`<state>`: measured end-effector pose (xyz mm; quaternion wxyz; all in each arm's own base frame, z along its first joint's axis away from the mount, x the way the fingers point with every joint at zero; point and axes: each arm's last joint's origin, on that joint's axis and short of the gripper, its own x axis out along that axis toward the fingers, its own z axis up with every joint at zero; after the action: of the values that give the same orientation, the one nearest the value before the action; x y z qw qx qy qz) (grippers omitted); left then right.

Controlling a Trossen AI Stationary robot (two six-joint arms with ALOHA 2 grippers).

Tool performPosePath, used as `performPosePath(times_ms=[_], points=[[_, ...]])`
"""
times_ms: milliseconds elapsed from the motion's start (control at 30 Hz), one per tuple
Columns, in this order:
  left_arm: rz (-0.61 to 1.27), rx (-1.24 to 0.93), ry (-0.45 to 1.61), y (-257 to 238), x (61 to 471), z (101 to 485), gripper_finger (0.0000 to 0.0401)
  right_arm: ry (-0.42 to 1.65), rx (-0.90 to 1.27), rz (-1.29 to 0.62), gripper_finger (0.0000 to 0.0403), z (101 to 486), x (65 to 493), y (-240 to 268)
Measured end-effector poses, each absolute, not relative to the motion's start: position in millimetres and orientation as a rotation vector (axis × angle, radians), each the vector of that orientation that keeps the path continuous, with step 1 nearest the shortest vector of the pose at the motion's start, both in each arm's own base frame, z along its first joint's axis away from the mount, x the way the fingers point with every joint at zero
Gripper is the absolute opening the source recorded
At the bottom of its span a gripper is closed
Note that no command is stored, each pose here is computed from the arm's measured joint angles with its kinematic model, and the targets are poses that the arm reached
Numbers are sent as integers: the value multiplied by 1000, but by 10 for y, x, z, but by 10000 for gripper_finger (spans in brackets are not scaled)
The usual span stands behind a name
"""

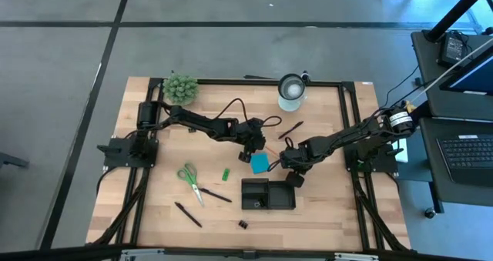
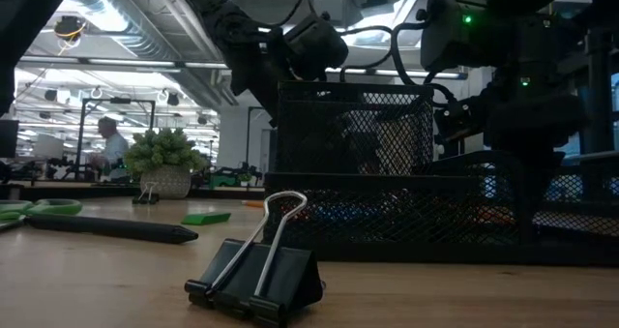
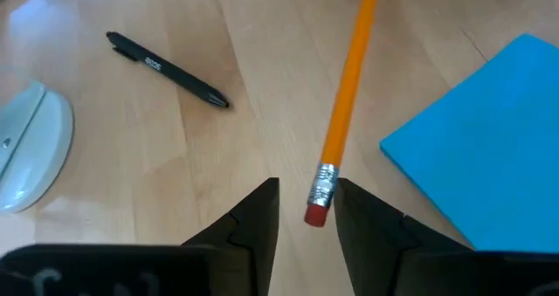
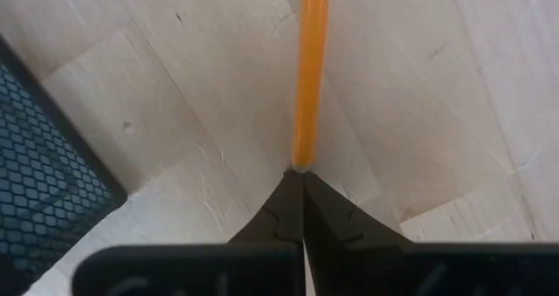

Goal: Pick and place office supplies into organizer
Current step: Put the right pencil into the top left slot of the desk organizer

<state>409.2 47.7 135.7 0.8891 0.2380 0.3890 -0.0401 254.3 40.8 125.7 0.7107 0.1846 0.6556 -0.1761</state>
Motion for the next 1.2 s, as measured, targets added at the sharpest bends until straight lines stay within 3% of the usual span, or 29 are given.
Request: performPosePath(times_ms=[600,867,1033,1200], points=[[-118,482,798,457,4093,1356,31,1452,411,-393,2,1258,2545,408],[-121,482,802,456,4090,1353,23,1451,406,-390,6,1257,2546,409],[-120,481,801,456,4091,1354,22,1446,400,-391,29,1257,2547,418],[-118,481,797,457,4093,1357,21,1432,397,-401,79,1264,2561,417]])
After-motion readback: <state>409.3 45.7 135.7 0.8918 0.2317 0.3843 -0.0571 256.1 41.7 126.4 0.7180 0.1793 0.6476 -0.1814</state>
